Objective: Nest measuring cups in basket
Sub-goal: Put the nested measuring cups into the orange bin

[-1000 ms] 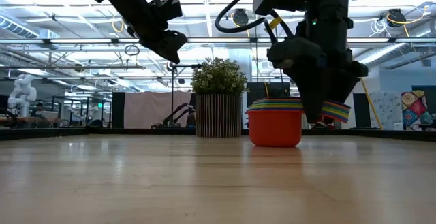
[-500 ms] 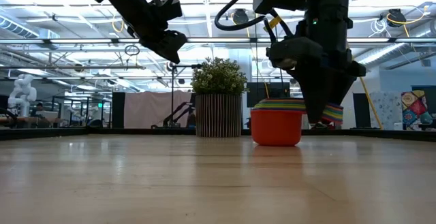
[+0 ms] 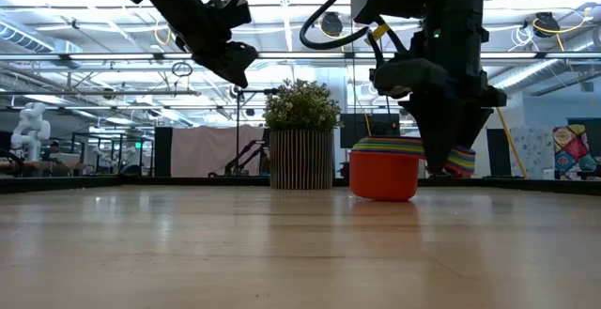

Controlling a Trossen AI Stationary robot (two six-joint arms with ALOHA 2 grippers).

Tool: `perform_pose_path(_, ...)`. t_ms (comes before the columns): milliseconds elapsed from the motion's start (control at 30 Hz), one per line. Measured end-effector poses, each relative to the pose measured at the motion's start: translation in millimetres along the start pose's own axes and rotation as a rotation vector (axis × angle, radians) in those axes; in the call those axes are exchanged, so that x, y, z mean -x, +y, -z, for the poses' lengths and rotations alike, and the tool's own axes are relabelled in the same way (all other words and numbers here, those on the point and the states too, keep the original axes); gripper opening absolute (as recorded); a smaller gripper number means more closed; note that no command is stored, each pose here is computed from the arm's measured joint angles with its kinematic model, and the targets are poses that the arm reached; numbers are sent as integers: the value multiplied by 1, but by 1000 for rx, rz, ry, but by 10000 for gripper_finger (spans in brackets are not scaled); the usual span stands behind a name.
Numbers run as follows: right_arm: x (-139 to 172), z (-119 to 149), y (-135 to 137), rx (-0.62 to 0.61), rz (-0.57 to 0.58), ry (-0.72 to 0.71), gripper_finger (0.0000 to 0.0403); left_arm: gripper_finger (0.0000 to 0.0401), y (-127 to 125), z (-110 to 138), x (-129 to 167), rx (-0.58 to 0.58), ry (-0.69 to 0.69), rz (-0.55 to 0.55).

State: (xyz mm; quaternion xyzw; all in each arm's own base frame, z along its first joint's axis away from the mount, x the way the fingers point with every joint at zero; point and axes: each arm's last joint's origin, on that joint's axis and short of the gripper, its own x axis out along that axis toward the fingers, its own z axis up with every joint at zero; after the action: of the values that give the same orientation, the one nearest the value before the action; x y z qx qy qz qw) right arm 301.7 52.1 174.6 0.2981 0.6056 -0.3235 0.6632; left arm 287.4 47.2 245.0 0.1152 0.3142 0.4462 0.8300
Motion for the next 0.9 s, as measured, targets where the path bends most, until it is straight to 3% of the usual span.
perform_pose_path(900,24,5,-4,-10,10,9,126,186,2,0,-2,2,6,-9)
